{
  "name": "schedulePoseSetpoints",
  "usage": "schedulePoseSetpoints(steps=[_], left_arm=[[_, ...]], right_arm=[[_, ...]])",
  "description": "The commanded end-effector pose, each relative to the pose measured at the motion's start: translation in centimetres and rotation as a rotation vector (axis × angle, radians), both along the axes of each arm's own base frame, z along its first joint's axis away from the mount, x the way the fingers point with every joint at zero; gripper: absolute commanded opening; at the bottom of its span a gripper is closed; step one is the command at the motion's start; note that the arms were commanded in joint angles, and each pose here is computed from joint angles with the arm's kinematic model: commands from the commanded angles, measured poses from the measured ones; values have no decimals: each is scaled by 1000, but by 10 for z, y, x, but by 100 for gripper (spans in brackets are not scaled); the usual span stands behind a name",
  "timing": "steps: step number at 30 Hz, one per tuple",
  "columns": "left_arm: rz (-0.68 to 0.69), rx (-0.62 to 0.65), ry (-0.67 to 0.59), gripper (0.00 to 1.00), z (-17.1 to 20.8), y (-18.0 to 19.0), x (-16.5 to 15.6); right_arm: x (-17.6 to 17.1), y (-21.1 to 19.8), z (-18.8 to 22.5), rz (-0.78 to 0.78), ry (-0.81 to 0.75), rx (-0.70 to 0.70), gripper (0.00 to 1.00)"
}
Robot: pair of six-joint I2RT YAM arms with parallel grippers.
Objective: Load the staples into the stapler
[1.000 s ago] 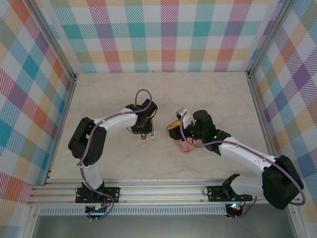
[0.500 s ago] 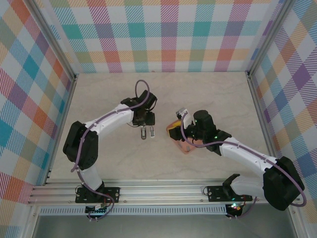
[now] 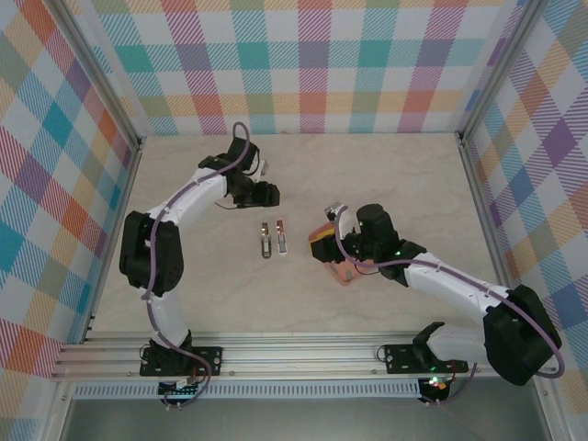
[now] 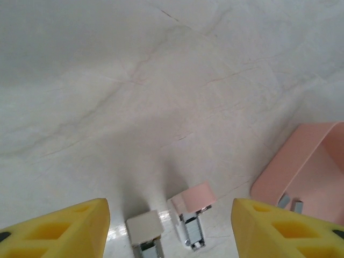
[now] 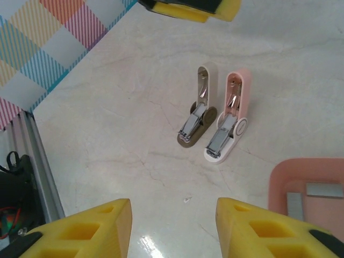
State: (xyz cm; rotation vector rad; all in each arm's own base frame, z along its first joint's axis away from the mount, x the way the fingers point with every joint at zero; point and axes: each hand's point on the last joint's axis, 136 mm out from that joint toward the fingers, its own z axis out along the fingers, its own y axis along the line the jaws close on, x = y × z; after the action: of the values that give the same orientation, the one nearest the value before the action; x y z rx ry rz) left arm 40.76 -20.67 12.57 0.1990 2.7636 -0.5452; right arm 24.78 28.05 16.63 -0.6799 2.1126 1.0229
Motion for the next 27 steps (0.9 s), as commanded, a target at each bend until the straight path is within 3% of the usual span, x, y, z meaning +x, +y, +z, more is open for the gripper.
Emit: schedulePoseSetpoints(steps=[1,8,18,27], left_arm=[[-125,-69,68,58,-8,-16,-10],[-164,-100,144,46,-29,-22,-15],[-223,-158,186,48,-30,-27,-36],[-232,-168,193,39,-31,-22,-50]], right_arm=[[-5,16,3,5,128,73,44],[-18,37,-12,27,234,82,41],[-12,42,-23,-8,283,59,41],[-11,48,-26,2,293,55,40]])
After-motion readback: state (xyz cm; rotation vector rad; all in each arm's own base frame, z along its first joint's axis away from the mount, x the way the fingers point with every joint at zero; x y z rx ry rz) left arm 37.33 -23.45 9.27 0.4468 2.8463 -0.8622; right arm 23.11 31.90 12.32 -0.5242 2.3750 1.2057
